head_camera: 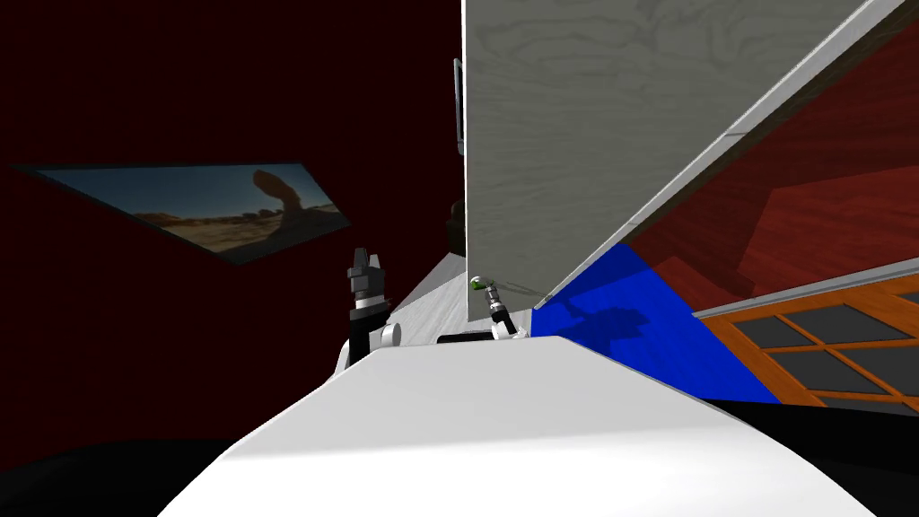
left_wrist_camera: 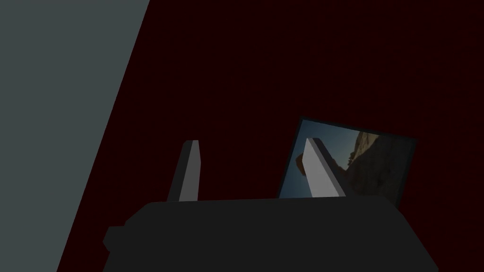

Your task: Push the door open

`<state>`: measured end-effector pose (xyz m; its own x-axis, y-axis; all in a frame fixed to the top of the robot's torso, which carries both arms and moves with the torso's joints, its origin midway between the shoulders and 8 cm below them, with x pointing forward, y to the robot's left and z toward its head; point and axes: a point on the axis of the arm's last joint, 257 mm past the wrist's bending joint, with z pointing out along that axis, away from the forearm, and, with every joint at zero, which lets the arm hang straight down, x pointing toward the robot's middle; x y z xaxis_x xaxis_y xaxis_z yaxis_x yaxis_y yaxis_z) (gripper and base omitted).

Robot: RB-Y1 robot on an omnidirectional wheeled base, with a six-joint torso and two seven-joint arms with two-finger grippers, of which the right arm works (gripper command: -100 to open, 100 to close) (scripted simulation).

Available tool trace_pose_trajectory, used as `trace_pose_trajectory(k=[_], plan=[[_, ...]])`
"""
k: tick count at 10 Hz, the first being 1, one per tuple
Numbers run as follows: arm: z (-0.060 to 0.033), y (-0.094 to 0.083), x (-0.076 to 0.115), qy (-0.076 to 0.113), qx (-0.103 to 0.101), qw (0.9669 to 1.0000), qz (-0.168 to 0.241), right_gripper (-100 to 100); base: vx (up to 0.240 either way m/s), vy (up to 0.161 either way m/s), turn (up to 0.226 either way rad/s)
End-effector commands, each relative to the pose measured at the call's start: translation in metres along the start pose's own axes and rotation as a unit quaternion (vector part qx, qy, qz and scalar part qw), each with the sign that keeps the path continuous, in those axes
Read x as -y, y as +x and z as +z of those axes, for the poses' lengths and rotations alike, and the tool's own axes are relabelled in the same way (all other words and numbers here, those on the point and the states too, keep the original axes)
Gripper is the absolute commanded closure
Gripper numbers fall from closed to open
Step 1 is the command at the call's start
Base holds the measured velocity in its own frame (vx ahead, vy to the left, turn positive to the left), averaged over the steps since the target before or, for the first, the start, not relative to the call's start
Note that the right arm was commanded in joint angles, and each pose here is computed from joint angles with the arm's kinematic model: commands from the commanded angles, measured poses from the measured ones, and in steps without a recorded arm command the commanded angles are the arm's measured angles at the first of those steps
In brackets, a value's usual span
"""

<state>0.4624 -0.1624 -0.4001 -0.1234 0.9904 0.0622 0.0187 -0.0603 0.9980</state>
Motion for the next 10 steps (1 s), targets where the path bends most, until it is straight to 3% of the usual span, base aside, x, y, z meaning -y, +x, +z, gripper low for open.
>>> trace_pose_trajectory(k=[1, 3, 5, 7, 8, 10], plan=[[0.0047, -0.001, -0.004, -0.006, 0.009, 0.9999, 0.006, 100, 0.159, 0.125, -0.06], [0.003, -0.008, -0.002, -0.003, 0.015, 0.9999, 0.005, 100, 0.11, 0.076, -0.048], [0.0034, -0.03, -0.005, -0.007, 0.035, 0.9994, 0.0, 100, 0.155, 0.093, -0.062], [0.0034, -0.03, -0.005, -0.007, 0.035, 0.9994, 0.0, 100, 0.079, 0.05, -0.017], [0.0031, -0.044, -0.006, -0.008, 0.049, 0.9988, -0.002, 100, 0.116, 0.085, -0.034], [0.0028, -0.054, -0.007, -0.009, 0.061, 0.9981, -0.001, 100, 0.167, 0.128, -0.082]])
